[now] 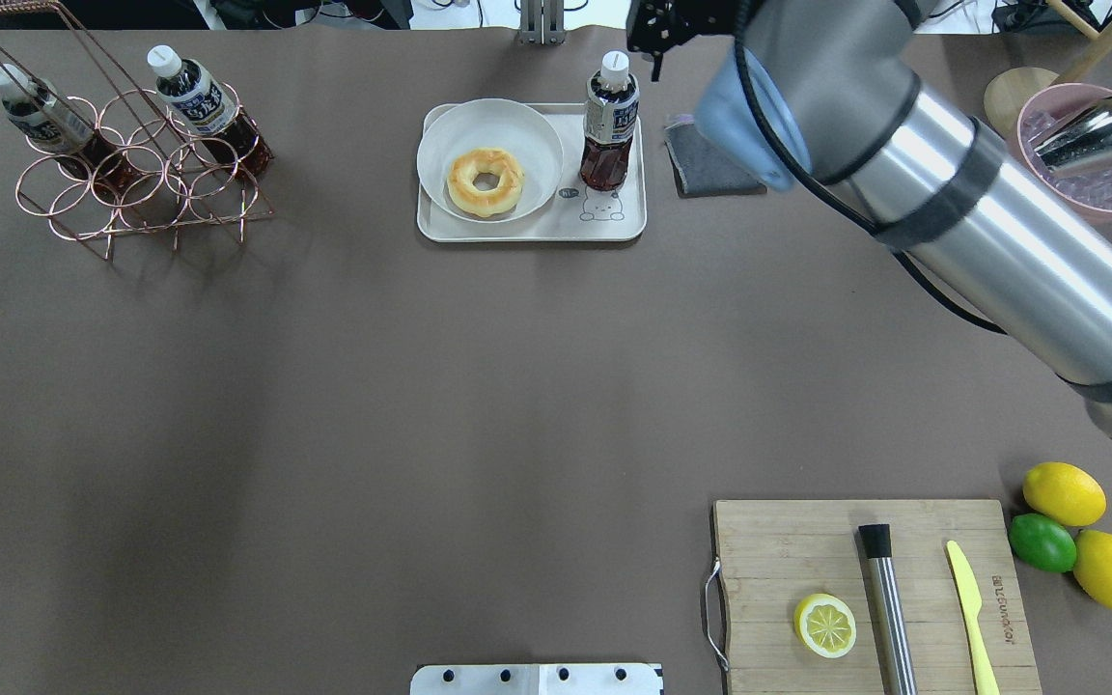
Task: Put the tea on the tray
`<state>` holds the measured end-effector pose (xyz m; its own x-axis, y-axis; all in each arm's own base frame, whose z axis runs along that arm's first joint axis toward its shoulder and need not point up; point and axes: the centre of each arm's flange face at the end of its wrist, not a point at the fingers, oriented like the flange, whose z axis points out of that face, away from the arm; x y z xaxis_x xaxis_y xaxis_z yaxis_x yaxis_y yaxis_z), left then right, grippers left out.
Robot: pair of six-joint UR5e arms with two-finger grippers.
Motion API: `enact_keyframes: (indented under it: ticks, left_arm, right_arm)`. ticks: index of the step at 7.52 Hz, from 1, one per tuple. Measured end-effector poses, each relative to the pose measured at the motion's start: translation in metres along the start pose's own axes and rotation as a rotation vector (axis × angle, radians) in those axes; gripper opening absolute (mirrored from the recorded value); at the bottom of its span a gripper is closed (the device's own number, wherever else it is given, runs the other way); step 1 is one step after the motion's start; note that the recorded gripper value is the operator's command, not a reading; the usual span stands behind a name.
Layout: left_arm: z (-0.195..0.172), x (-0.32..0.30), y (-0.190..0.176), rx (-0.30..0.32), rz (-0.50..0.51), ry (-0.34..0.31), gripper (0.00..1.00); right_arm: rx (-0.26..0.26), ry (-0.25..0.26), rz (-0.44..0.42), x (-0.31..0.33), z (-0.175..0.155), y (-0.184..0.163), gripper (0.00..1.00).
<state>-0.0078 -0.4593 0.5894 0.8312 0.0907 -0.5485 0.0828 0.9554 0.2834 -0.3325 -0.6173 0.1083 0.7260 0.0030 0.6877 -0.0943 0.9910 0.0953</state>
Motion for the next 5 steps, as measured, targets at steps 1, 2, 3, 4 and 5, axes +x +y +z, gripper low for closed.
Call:
enact_keyframes:
  ticks: [1, 2, 3, 4, 5]
  left_arm:
    - [0.000, -0.001, 0.002, 0.005, 0.003, 0.001, 0.98]
    - [0.000, -0.002, 0.004, 0.008, 0.004, 0.002, 0.98]
    - [0.001, -0.002, 0.006, 0.008, 0.005, 0.002, 0.98]
    - [0.001, -0.003, 0.007, 0.007, 0.004, 0.002, 0.98]
    - [0.002, -0.004, 0.008, 0.005, 0.003, 0.002, 0.98]
  right_arm:
    - [0.015, 0.027, -0.059, 0.047, 0.008, 0.028, 1.00]
    - [0.020, 0.071, -0.126, 0.094, 0.019, 0.043, 1.00]
    - [0.010, 0.131, -0.191, 0.138, 0.036, 0.050, 1.00]
    - [-0.015, 0.195, -0.261, 0.188, 0.051, 0.051, 1.00]
    - [-0.062, 0.252, -0.335, 0.251, 0.064, 0.052, 1.00]
